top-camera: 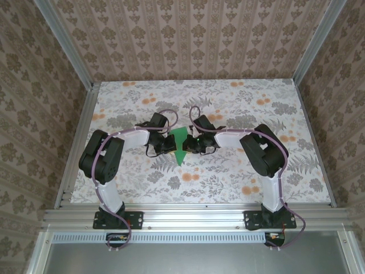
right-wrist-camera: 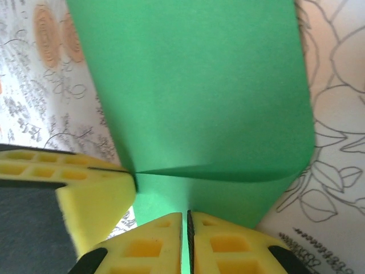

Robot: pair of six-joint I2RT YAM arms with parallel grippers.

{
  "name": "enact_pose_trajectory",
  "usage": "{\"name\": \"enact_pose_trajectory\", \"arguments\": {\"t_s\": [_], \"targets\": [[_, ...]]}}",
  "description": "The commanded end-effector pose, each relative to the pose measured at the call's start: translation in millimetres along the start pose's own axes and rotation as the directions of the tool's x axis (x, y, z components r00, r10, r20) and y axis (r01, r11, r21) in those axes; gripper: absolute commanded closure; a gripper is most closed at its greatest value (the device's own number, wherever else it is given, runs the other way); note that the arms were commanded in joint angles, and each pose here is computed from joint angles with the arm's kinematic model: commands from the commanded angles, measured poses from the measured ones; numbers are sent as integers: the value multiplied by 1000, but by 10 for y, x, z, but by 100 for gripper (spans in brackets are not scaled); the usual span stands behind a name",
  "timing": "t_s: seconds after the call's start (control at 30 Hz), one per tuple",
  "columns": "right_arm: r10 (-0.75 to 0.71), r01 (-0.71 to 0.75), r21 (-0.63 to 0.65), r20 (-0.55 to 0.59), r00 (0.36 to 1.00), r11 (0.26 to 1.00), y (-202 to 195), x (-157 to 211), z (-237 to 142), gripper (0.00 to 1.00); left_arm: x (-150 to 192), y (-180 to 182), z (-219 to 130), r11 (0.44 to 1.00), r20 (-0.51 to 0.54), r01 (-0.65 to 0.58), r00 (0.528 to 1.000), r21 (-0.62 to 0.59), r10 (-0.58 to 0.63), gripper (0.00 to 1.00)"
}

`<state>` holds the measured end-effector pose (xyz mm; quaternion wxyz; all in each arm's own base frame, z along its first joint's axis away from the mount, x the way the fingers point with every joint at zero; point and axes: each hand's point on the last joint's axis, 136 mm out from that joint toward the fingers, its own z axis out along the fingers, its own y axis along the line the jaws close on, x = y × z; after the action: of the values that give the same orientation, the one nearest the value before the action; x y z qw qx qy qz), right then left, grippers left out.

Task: Fold a paper plane with a square sheet of paper (pick it up from the middle)
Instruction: Third fold the triangle at the center of the table.

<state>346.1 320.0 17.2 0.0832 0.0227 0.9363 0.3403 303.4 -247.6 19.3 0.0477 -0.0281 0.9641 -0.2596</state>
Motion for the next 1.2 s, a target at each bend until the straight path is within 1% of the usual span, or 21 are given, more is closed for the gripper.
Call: {"name": "enact_pose_trajectory", "arguments": {"t_s": [0.0, 0.07, 0.27, 0.37, 0.53, 0.63, 0.77, 0.97, 1.17], "targets": [[87, -86, 78, 0, 996, 993, -178, 26, 64, 87, 89, 168, 86, 997, -42, -11, 999, -82, 8, 100], [121, -121, 93, -1, 993, 988, -244, 53, 96, 87, 56, 111, 52, 998, -30, -23, 999, -64, 21, 98], [203, -205, 165, 32, 979, 965, -425, 105, 102, 87, -22, -268, -233, 994, 57, -76, 996, 78, 72, 85], [224, -231, 196, 54, 973, 953, -482, 108, 74, 87, 71, -366, -296, 986, 74, -71, 995, 150, 60, 82], [259, -270, 221, 78, 963, 937, -545, 113, 52, 88, 312, -385, -254, 978, 59, -51, 998, 201, 39, 81], [276, -288, 230, 83, 958, 930, -573, 117, 58, 88, 452, -376, -194, 979, 25, -57, 998, 198, 53, 81], [291, -302, 231, 84, 953, 925, -581, 110, 74, 88, 537, -292, -108, 984, -11, -44, 999, 172, 47, 83], [305, -316, 237, 81, 949, 919, -600, 120, 78, 88, 568, -108, 27, 995, -53, -10, 998, 95, 15, 88], [304, -316, 225, 84, 949, 922, -567, 73, 52, 88, 625, 116, 93, 1000, -85, 15, 996, -9, -15, 90]]}}
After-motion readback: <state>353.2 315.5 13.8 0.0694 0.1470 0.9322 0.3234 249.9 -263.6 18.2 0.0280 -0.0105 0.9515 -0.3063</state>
